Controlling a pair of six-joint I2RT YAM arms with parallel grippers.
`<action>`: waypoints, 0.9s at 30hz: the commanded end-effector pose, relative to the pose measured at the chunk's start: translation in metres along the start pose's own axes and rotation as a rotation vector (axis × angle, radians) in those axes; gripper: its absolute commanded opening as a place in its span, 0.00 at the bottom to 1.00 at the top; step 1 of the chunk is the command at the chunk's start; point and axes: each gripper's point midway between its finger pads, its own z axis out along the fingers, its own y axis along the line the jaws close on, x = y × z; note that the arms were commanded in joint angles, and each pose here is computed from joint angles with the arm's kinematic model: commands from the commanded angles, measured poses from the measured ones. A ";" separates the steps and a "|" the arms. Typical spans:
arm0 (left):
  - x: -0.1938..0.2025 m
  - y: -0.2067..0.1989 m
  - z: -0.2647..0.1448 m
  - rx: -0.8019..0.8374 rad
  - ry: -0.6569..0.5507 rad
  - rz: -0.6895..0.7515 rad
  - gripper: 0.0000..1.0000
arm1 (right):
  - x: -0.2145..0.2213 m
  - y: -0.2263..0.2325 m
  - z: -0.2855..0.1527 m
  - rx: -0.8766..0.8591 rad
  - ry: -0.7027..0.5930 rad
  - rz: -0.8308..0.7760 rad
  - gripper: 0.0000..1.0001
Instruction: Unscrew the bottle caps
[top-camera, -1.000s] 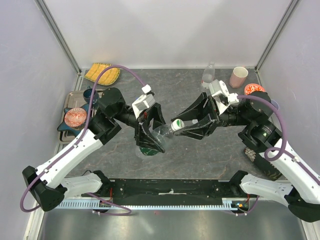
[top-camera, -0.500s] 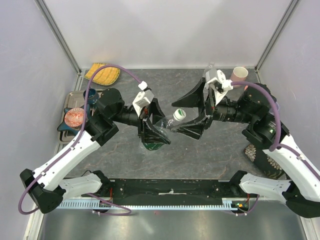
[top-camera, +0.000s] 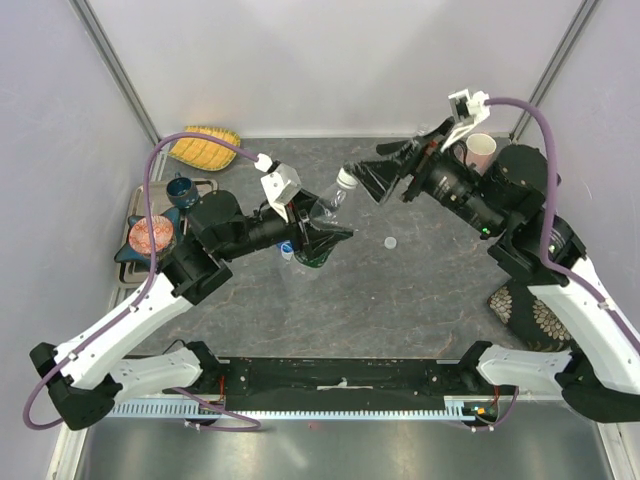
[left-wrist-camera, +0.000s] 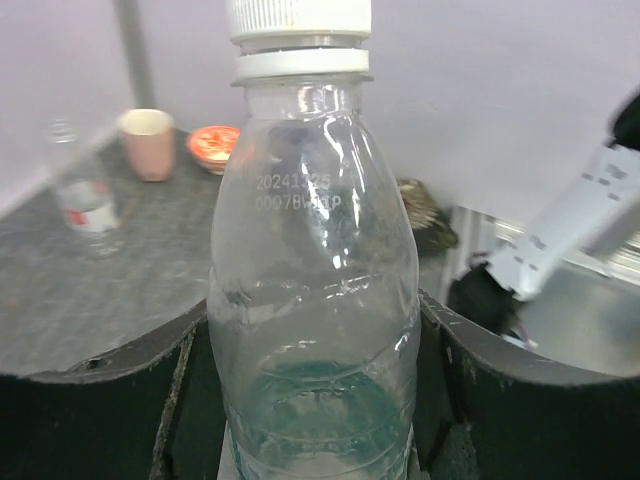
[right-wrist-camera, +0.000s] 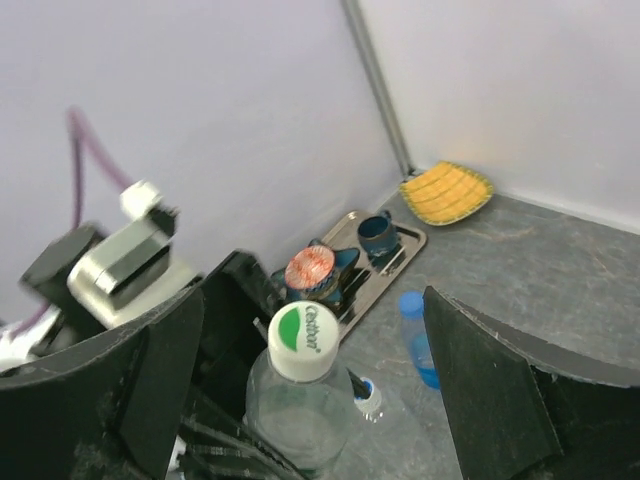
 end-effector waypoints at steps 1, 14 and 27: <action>-0.009 0.045 -0.006 -0.328 -0.036 0.153 0.50 | -0.015 -0.026 0.008 0.186 -0.043 0.086 0.96; 0.001 0.072 -0.009 -0.525 0.016 0.235 0.49 | 0.019 -0.042 0.047 0.241 0.066 0.126 0.90; 0.003 0.072 -0.004 -0.522 0.027 0.240 0.49 | 0.041 -0.043 0.059 0.223 0.117 0.125 0.67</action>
